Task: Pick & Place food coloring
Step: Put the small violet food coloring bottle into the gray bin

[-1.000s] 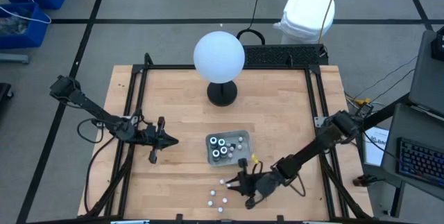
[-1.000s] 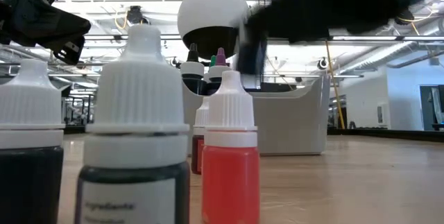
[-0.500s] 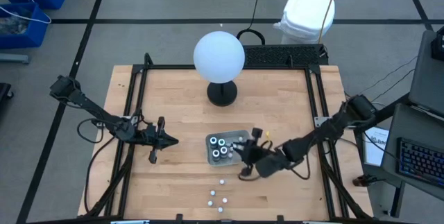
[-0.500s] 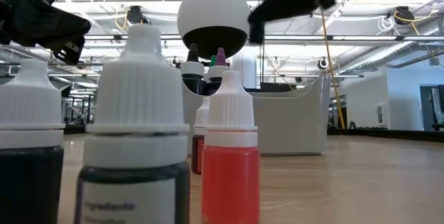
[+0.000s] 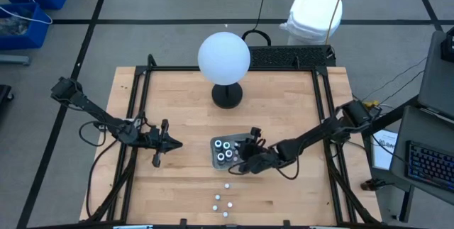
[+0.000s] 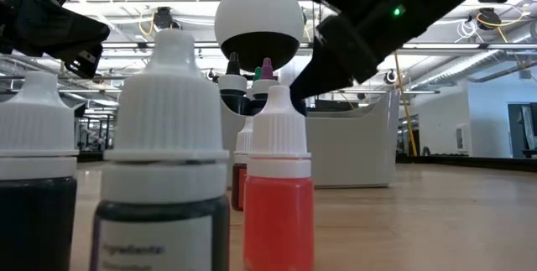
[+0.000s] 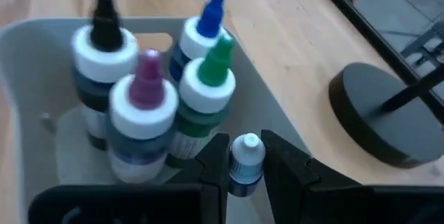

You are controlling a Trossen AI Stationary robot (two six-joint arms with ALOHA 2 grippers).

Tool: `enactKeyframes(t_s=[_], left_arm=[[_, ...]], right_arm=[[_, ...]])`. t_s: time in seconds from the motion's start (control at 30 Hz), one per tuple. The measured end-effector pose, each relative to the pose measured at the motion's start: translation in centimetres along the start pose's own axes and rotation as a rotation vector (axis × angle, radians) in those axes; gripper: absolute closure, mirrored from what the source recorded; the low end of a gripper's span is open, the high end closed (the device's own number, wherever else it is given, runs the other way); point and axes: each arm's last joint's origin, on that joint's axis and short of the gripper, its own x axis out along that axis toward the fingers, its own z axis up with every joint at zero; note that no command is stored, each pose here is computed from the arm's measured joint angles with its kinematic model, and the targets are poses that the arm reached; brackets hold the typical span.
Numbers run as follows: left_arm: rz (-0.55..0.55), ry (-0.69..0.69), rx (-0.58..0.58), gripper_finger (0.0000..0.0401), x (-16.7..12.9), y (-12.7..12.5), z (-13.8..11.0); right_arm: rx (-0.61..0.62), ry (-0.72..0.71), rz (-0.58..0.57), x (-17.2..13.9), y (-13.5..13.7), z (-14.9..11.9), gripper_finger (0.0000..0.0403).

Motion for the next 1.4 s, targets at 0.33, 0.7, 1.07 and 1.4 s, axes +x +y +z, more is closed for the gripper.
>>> enactKeyframes(t_s=[0.33,0.7,1.07,1.4], left_arm=[[0.0,0.0,0.0,0.038,0.0,0.0,0.0],[0.0,-0.001,0.0,0.038,0.0,0.0,0.0],[0.0,-0.001,-0.006,0.038,0.0,0.0,0.0],[0.009,-0.004,-0.005,0.038,0.0,0.0,0.0]], right_arm=[[0.066,0.045,0.021,1.2,0.0,-0.8,0.0346],[0.156,0.032,0.021,1.4,-0.1,-1.8,0.0346],[0.243,-0.037,0.04,1.5,-0.7,-3.9,0.0345],[0.288,-0.052,0.044,1.6,-0.7,-3.7,0.0299]])
